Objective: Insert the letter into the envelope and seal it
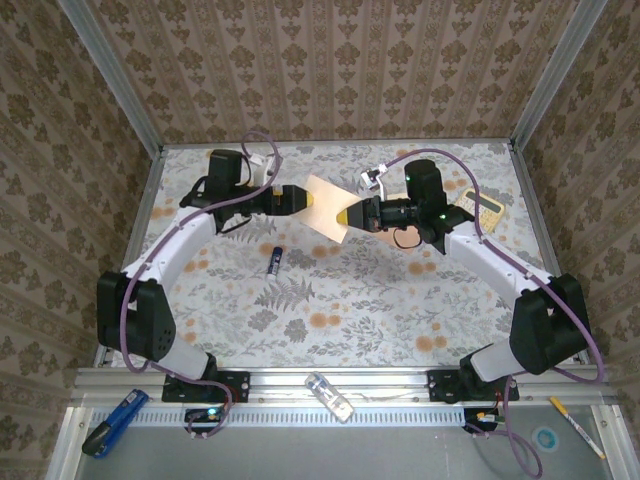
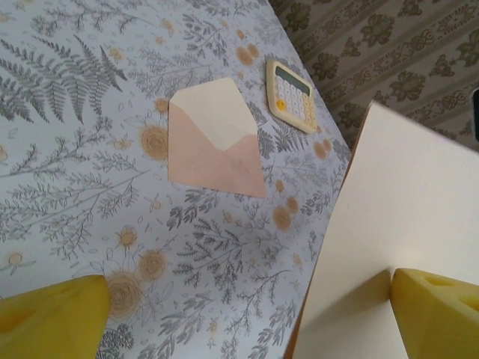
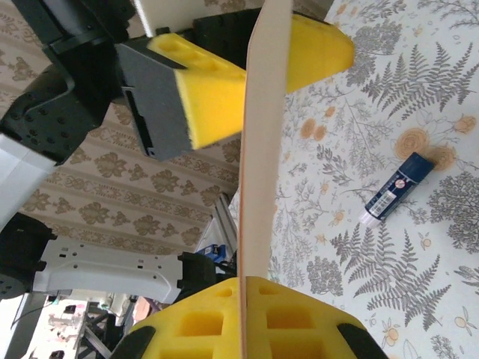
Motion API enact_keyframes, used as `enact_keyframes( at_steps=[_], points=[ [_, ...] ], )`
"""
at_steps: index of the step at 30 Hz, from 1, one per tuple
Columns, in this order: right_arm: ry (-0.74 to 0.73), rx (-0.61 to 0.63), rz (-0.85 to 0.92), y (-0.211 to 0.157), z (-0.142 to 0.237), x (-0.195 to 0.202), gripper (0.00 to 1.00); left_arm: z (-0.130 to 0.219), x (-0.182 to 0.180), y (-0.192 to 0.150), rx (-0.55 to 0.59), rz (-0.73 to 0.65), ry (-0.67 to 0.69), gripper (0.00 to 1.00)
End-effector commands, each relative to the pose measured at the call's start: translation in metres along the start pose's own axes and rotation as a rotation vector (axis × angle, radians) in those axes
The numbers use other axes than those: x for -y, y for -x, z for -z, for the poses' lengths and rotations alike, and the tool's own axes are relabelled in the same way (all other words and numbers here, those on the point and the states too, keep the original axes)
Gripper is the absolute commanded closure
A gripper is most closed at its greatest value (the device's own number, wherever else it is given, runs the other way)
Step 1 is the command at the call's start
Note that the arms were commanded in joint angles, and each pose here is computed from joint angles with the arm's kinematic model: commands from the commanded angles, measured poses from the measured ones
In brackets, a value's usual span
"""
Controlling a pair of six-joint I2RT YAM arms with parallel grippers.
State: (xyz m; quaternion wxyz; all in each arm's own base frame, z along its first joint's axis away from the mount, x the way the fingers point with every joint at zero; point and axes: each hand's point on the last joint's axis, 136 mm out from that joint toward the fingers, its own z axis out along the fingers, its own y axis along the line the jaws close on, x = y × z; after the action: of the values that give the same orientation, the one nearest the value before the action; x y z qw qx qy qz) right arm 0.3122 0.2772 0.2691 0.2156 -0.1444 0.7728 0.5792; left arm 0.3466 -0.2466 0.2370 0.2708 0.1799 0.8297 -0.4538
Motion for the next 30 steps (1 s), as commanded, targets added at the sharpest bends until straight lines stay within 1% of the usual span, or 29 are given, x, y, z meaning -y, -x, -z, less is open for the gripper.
enact_keyframes(
  at_steps=[1, 10, 17, 20, 25, 30],
  points=[
    [0.074, 0.014, 0.078, 0.005, 0.007, -0.031, 1.00, 0.007, 0.002, -0.004, 0.006, -0.024, 0.006, 0.04],
    [0.134, 0.026, 0.090, 0.011, 0.008, -0.044, 1.00, 0.006, -0.009, -0.008, 0.011, -0.004, 0.017, 0.04],
    [0.128, -0.001, 0.061, 0.006, 0.000, -0.034, 1.00, 0.012, -0.013, 0.005, 0.033, -0.004, 0.019, 0.05],
    [0.055, -0.005, 0.036, 0.005, -0.002, -0.018, 1.00, 0.019, -0.005, 0.012, 0.041, -0.025, 0.019, 0.05],
    [-0.071, -0.020, -0.045, 0.004, -0.006, 0.016, 1.00, 0.042, 0.022, 0.022, 0.064, -0.083, 0.020, 0.07],
    [-0.083, -0.040, -0.076, 0.005, -0.013, 0.026, 1.00, 0.063, 0.051, 0.022, 0.068, -0.124, -0.006, 0.09]
  ],
)
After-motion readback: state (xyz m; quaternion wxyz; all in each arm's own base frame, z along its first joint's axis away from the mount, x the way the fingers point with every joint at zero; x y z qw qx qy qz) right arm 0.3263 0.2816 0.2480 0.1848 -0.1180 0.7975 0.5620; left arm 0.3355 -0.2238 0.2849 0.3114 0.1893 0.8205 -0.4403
